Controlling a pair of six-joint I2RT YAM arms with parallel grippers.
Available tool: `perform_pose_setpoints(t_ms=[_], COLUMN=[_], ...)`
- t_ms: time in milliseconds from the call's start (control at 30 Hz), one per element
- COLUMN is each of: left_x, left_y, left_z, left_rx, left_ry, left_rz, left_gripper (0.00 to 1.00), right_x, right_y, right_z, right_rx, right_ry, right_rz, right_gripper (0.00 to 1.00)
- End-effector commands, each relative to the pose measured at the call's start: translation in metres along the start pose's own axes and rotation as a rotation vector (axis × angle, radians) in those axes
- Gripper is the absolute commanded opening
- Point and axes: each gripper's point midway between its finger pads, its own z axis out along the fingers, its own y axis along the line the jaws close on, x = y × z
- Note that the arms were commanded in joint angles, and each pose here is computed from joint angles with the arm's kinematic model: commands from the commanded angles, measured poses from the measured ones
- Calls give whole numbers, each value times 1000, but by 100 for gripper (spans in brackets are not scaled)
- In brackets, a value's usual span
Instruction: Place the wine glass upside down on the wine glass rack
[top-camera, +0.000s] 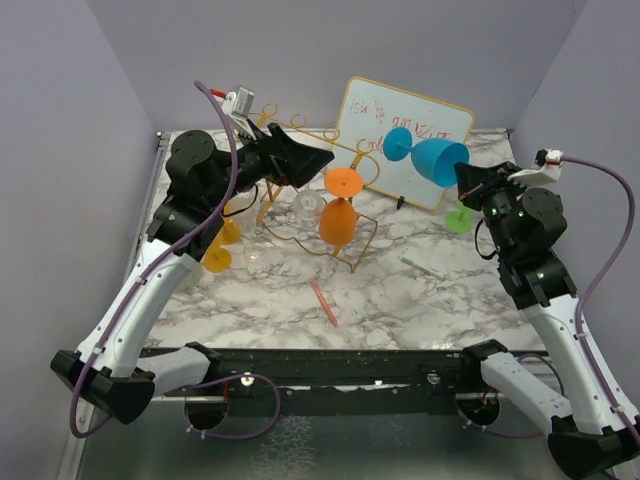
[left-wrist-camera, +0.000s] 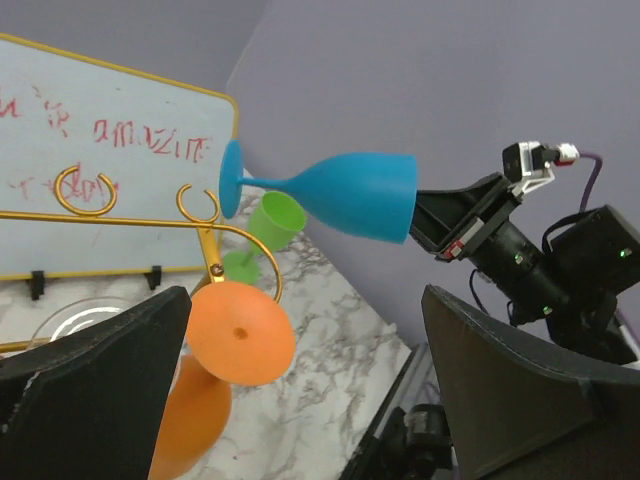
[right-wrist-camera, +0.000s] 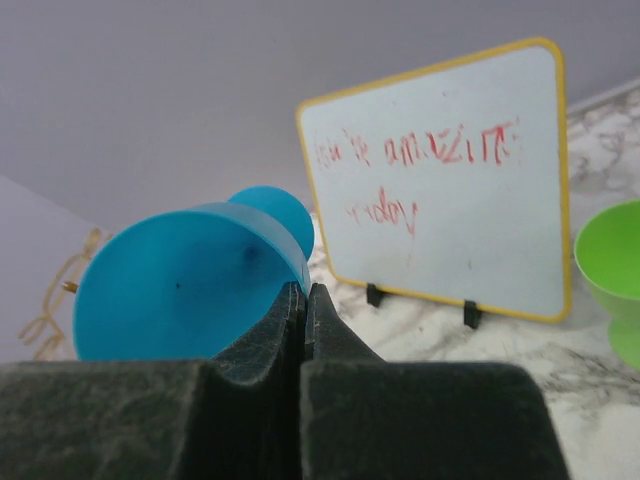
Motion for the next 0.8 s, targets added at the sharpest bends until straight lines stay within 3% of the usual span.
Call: perform_pose_setpoints(t_ms=[0,167,467,767], left_x=[-12,-12,-22,-27], left_y=[-17,-22,-34,-30], left_z=[13,28,59,97], left_rx=[75,111,159,110], left_ry=[-30,-5,-90,-182], left_rz=[-178,-331,-508,-637], left_gripper=[99,99,98,78], right_x=[-48,-70,-67,-60], right_y=[28,53,105,121], right_z=[-6,-17,-21,-20], right_rx=[-125,-272,-587,-705], right_ry=[-217,-320,-291,-270], right_rz=[111,201,303,336], right_gripper=[1,1,1,1])
